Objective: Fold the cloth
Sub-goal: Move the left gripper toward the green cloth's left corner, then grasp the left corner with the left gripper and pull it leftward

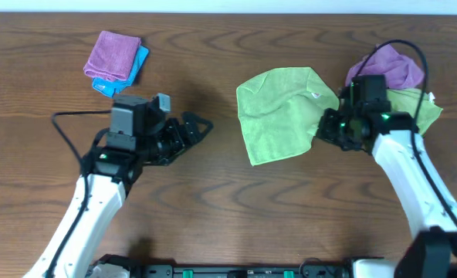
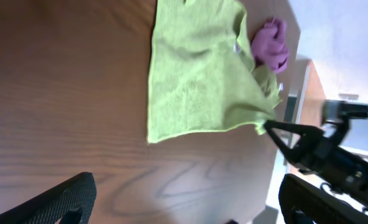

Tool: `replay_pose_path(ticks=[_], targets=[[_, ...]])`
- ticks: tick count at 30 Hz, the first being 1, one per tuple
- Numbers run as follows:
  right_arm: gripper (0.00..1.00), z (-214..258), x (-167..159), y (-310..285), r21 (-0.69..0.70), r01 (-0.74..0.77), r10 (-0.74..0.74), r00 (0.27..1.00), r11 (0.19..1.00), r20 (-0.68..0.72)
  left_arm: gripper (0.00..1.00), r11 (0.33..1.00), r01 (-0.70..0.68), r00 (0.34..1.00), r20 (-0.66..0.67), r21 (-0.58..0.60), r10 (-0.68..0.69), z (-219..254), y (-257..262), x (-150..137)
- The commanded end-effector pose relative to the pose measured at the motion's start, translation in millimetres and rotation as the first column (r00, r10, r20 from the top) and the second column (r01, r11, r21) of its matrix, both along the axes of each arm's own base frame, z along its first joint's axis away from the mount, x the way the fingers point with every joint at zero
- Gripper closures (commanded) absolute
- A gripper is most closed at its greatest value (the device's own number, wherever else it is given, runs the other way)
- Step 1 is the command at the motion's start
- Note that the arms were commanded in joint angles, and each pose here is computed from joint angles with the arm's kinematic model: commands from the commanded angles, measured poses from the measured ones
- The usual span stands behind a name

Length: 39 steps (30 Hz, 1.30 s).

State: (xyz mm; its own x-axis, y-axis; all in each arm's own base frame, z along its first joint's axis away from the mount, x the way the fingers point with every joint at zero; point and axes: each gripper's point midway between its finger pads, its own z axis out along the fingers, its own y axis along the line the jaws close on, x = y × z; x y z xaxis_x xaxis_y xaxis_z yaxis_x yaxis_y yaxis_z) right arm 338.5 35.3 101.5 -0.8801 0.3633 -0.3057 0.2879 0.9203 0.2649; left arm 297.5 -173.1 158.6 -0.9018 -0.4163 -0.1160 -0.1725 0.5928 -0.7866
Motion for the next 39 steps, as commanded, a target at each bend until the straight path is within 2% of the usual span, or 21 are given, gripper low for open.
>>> replay_pose_path(ticks=[1,12,20,25,32,39], targets=[[0.99,8.7,0.7,-33.8,-0.164,0.058,-0.054,0.998,0.985,0.024,0.05,1.000,-0.027,0.997,-0.069,0.003,0.027,-10.6,-12.2,4.0],[0.99,2.6,-14.5,-37.8,-0.198,0.021,-0.030,0.999,0.980,-0.042,0.05,0.999,-0.032,0.960,-0.278,0.003,0.031,-73.9,-49.2,5.0],[0.99,2.6,-14.6,-37.6,-0.197,0.021,-0.031,0.999,0.980,-0.043,0.05,0.999,-0.003,0.953,-0.302,-0.036,-0.008,-91.8,-74.9,6.6],[0.99,2.5,-14.7,-37.6,-0.197,0.021,-0.030,0.999,0.980,-0.043,0.05,0.999,-0.021,0.923,-0.385,-0.029,0.008,-113.5,-84.7,-0.9],[0.99,2.6,-14.6,-37.6,-0.197,0.021,-0.030,0.999,0.980,-0.043,0.05,0.997,-0.011,0.921,-0.389,-0.073,-0.019,-120.9,-105.6,0.0],[0.99,2.7,-14.2,-37.6,-0.197,0.022,-0.031,0.999,0.980,-0.041,0.05,0.997,-0.005,0.895,-0.445,-0.079,-0.030,-140.1,-122.3,-11.1]])
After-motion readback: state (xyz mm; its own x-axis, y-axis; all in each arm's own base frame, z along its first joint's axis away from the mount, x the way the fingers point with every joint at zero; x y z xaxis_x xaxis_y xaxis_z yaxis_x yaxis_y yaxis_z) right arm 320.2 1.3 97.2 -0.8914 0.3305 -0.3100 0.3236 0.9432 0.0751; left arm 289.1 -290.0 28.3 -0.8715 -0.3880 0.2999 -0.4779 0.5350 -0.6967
